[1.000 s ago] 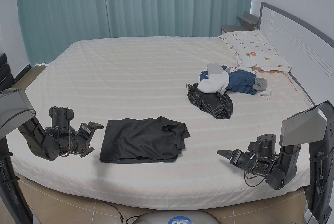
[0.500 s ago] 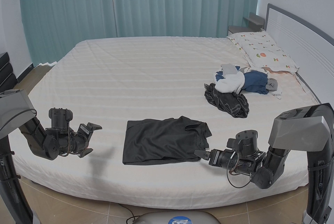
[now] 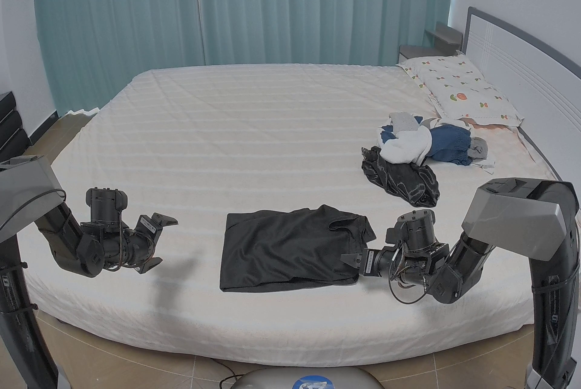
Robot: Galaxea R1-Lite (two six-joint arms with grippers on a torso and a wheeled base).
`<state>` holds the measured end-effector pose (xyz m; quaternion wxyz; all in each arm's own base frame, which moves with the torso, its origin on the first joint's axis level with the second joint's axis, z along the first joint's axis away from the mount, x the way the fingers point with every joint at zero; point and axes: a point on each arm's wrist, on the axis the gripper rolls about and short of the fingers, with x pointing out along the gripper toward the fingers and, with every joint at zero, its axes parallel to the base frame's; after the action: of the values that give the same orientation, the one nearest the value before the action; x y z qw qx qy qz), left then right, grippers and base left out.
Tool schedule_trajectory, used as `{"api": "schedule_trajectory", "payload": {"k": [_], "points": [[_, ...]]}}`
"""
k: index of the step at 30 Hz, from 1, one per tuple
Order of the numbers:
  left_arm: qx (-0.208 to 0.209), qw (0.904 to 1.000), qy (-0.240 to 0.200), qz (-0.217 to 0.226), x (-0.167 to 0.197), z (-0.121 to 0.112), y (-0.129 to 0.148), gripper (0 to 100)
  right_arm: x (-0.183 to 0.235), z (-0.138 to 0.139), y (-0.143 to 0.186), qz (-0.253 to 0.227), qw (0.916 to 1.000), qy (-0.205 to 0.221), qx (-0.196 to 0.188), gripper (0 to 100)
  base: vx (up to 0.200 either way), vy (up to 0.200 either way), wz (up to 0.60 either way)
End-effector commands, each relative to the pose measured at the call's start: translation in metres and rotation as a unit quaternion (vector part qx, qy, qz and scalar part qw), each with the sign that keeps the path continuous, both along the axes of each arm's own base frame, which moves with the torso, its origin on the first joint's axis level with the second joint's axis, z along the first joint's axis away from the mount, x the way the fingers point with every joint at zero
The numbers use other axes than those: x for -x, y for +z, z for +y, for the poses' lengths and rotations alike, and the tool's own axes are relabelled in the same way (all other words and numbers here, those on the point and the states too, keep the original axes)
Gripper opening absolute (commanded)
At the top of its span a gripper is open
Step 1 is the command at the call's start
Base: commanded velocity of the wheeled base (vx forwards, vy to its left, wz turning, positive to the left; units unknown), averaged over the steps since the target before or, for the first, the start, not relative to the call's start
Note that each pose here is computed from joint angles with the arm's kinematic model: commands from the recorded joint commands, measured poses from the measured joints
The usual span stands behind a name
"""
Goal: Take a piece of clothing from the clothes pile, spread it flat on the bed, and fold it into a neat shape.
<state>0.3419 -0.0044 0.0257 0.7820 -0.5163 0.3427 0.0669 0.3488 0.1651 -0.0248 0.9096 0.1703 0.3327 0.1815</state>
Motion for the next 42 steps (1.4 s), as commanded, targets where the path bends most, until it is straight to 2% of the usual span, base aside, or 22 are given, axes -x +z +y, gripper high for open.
{"api": "schedule_trajectory", "payload": {"k": [1, 5, 12, 20, 21, 25, 29, 32, 37, 42], "points": [[0.0, 1.0, 0.0, 0.001, 0.0, 0.0, -0.001, 100, -0.002, -0.002, 0.0, -0.002, 0.9999, 0.002, 0.012, 0, 0.0, 0.0, 0.0], [-0.001, 1.0, 0.0, 0.003, 0.001, 0.0, -0.002, 100, 0.005, -0.008, 0.005, 0.004, 0.9997, 0.004, 0.024, 0, 0.0, 0.0, 0.0], [-0.001, 1.0, 0.0, 0.006, 0.002, 0.0, -0.003, 100, 0.021, -0.036, 0.002, 0.033, 0.9986, -0.015, 0.039, 0, 0.0, 0.0, 0.0], [-0.004, 1.0, 0.004, 0.005, 0.001, 0.0, -0.002, 100, 0.02, -0.04, -0.005, 0.028, 0.9991, -0.019, 0.025, 0, 0.0, 0.0, 0.0], [-0.004, 1.0, 0.004, 0.006, 0.002, 0.0, -0.003, 100, 0.019, -0.04, -0.004, 0.025, 0.9992, -0.018, 0.024, 100, 0.0, 0.0, 0.0], [-0.004, 1.0, 0.004, 0.006, 0.002, 0.0, -0.002, 100, 0.024, -0.042, 0.001, 0.022, 0.9993, -0.018, 0.023, 100, 0.0, 0.0, 0.0], [-0.005, 1.0, 0.005, 0.006, 0.002, 0.001, -0.003, 100, 0.012, -0.047, 0.024, -0.029, 0.999, -0.034, -0.003, 100, 0.0, 0.0, 0.0], [-0.006, 1.0, 0.002, 0.007, 0.002, 0.0, -0.003, 100, 0.003, -0.041, 0.032, -0.043, 0.9983, -0.035, -0.018, 100, 0.133, 0.0, 0.0], [-0.006, 0.9999, 0.002, 0.007, 0.003, 0.0, -0.003, 100, -0.003, -0.01, 0.016, -0.012, 0.9985, -0.028, -0.045, 100, 0.2, 0.0, 0.0], [-0.007, 0.9999, 0.002, 0.007, 0.003, 0.0, -0.003, 100, -0.014, 0.013, 0.018, 0.017, 0.9966, -0.029, -0.076, 100, 0.2, 0.0, 0.0]]}}
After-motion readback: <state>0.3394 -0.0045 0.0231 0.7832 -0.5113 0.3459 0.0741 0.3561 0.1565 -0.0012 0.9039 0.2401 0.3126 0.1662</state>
